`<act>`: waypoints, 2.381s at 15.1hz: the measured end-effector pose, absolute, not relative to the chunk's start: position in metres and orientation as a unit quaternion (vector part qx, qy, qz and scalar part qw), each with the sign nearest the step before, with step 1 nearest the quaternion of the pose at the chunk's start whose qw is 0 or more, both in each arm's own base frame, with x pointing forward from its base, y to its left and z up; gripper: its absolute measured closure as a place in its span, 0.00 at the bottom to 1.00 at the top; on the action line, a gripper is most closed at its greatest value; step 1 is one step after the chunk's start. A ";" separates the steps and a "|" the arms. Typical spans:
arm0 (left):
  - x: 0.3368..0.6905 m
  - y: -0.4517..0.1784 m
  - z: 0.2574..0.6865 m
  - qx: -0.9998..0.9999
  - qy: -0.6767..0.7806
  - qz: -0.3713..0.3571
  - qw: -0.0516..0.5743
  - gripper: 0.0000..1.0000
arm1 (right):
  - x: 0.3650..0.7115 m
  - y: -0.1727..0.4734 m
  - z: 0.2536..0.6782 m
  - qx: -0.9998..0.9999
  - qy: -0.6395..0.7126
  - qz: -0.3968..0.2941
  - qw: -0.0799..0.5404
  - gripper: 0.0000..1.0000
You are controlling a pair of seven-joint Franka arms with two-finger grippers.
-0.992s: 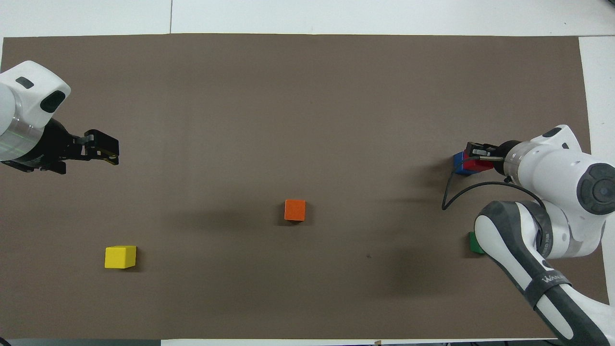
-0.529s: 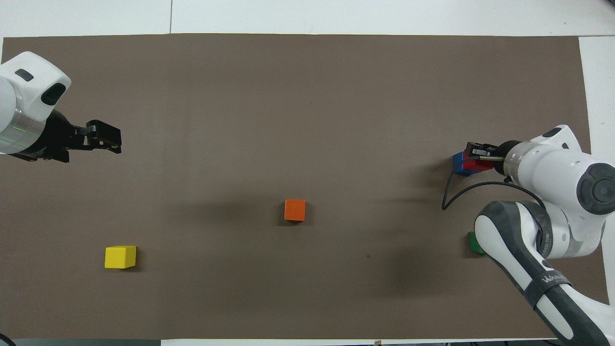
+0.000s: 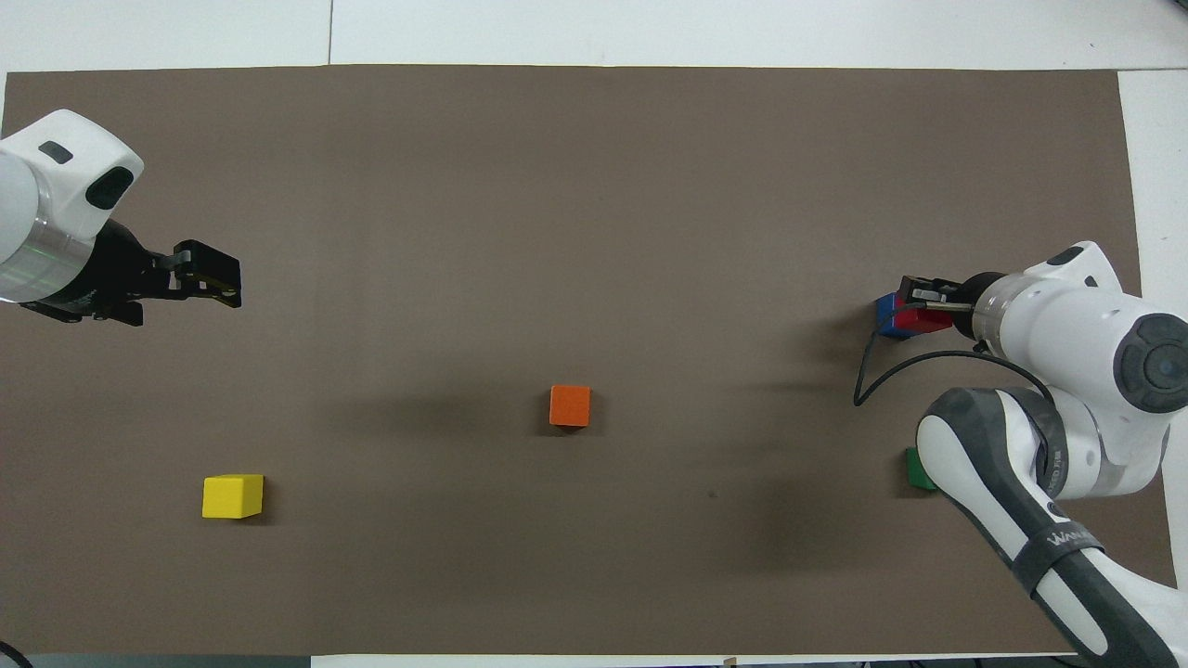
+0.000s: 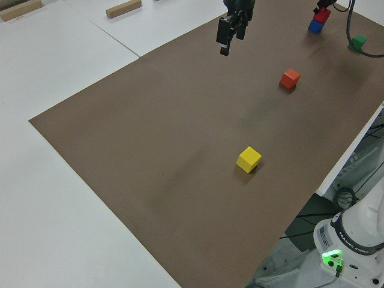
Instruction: Transfer red block to right arm and stack on blue block
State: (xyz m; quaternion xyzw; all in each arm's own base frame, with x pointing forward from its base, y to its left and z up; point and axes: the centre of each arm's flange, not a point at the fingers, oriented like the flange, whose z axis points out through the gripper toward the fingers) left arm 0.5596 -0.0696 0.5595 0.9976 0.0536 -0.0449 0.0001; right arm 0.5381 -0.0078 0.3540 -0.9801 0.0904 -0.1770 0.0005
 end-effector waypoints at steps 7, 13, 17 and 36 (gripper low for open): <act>0.560 -0.070 0.561 0.998 0.053 -0.043 0.002 0.00 | 0.542 -0.007 0.359 -0.984 0.091 -0.154 -0.003 0.00; 0.556 -0.068 0.571 0.998 0.056 -0.034 0.002 0.00 | 0.557 0.015 0.442 -0.993 0.080 -0.083 -0.016 0.00; 0.555 -0.066 0.574 0.998 0.057 -0.031 0.002 0.00 | 0.535 0.014 0.511 -0.995 0.100 -0.014 -0.004 0.00; 0.555 -0.066 0.574 0.998 0.057 -0.031 0.002 0.00 | 0.543 -0.045 0.580 -0.998 0.062 0.021 0.023 0.00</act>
